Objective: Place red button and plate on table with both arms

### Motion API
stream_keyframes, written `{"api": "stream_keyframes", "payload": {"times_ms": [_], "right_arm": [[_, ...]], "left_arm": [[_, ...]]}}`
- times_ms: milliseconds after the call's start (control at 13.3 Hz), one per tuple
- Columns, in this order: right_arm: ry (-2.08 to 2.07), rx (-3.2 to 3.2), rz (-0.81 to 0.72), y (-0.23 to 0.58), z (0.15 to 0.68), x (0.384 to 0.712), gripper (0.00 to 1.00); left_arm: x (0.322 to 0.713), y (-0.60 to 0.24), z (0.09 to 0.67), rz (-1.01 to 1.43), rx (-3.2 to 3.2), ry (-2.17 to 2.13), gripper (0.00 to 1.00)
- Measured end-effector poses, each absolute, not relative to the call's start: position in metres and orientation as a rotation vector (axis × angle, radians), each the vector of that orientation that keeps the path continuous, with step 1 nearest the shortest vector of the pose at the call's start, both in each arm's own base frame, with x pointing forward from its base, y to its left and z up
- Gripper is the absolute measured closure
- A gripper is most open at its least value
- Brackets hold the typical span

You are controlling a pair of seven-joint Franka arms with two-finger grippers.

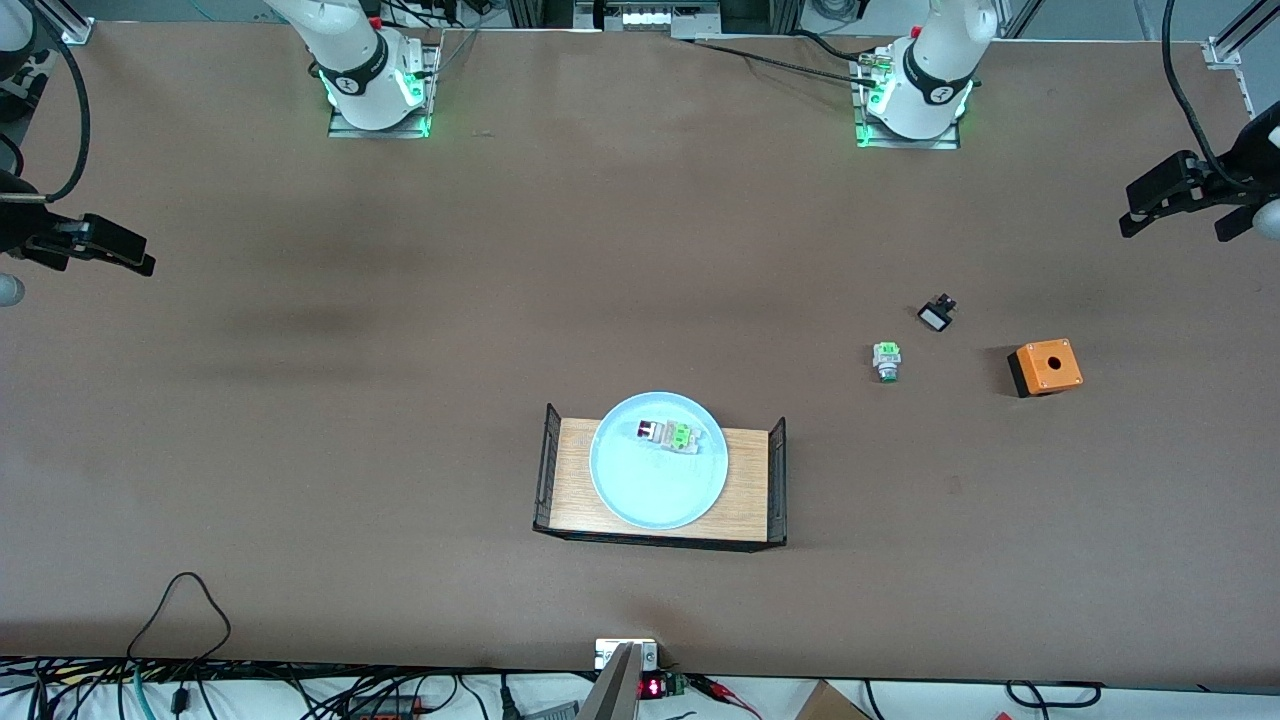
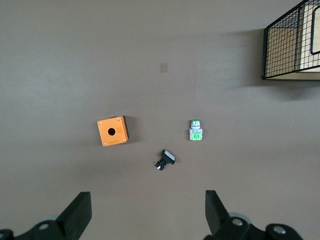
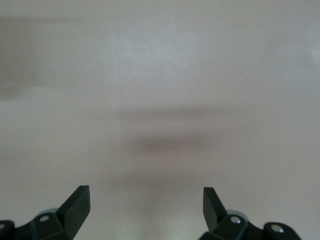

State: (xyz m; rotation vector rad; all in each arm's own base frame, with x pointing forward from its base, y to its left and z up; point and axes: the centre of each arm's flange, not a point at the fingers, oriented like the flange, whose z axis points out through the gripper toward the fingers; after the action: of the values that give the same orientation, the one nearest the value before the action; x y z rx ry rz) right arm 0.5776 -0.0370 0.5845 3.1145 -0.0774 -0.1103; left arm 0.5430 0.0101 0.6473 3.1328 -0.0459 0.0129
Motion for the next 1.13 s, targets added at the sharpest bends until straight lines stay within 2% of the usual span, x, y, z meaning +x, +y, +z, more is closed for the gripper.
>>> {"api": "stream_keyframes", "payload": {"times_ms": [752,1127], "right_arm": [[-0.079,3.114,-0.110,-0.038,0.585,0.578,0.00],[-0.079,3.114,-0.107,-0.038,0.585,0.578,0.00]], "left_arm": [[0.546,0.011,0.635,-0.050,3.130,-0.041,0.00],[0.562,-0.012,0.615,-0.102,3.121,0.275,0.00]]}}
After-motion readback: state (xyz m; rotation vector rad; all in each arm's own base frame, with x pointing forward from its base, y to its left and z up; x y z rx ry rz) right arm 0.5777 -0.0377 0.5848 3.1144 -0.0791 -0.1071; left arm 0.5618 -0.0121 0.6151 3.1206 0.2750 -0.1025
